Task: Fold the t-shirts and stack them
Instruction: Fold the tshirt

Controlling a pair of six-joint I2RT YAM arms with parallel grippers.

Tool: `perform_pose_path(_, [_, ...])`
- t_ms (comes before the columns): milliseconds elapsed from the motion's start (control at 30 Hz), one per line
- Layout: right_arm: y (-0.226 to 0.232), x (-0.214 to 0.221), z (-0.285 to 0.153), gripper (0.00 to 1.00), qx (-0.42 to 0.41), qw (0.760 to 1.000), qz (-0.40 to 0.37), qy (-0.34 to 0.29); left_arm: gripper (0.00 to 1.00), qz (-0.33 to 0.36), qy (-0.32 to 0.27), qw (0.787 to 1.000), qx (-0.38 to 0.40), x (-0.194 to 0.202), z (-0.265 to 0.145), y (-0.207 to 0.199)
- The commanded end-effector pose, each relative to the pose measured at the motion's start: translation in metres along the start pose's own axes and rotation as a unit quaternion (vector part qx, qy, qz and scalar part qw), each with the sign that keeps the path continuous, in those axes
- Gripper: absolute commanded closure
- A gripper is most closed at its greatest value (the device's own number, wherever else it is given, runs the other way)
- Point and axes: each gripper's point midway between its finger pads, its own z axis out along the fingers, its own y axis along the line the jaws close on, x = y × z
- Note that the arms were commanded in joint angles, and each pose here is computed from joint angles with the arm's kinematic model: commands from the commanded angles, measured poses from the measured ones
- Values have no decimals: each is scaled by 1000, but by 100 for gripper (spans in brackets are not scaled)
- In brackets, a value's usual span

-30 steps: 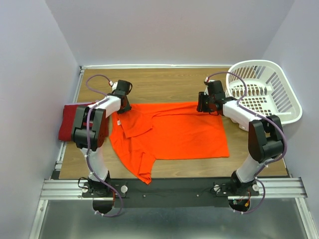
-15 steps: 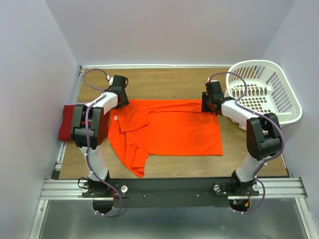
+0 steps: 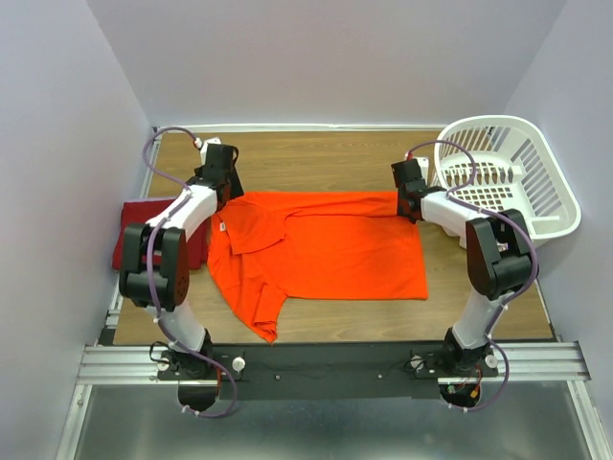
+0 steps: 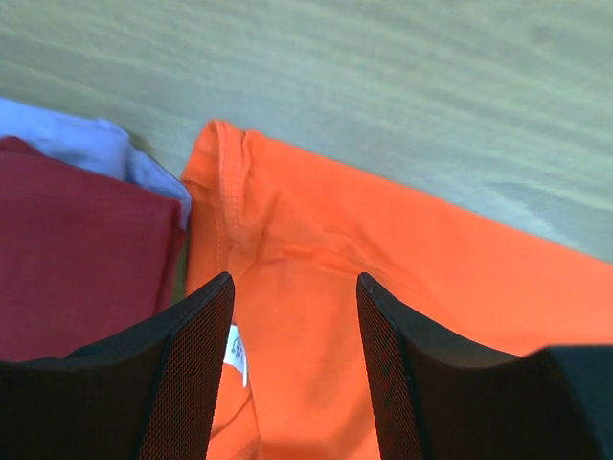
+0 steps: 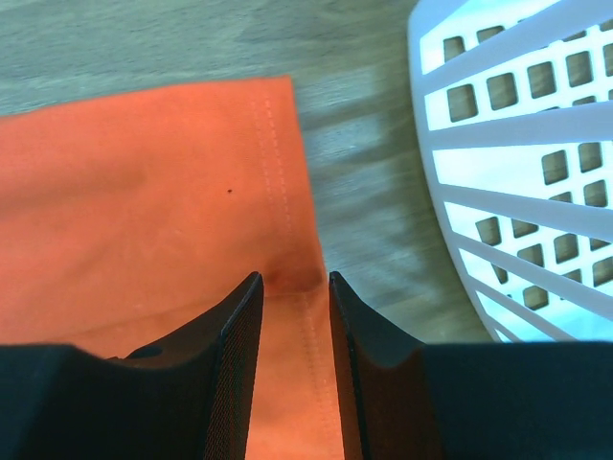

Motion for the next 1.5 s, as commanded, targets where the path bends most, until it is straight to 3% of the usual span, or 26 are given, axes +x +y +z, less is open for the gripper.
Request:
perform_pose_path(0, [-15, -5, 4, 60, 38, 999, 15, -7, 38, 19, 37, 999, -7, 22, 24, -3])
perform_pose_path(467, [-8, 7, 14, 64, 10, 1000, 10, 18, 39, 33, 66, 997, -32, 45, 46, 4])
perform_pose_path(567, [-7, 8, 16, 71, 7, 1000, 12, 21, 39, 36, 69, 996, -38, 46, 47, 6])
perform_pose_path(667, [-10, 7, 15, 87, 9, 1000, 10, 19, 39, 38, 69, 996, -44, 47, 48, 9])
perform_pose_path(867, [-28, 1, 8, 99, 26, 1000, 11, 8, 39, 41, 76, 995, -54, 50, 50, 13])
perform_pose_path(1167, [-33, 3, 7, 99, 23, 1000, 1, 12, 39, 37, 75, 995, -59, 48, 49, 17])
perform_pose_path(1333, [-30, 8, 7, 83, 13, 1000, -6, 21, 39, 36, 74, 995, -56, 48, 49, 15])
perform_pose_path(1467, [-4, -7, -14, 72, -68, 997, -34, 15, 39, 30, 64, 997, -39, 38, 40, 10])
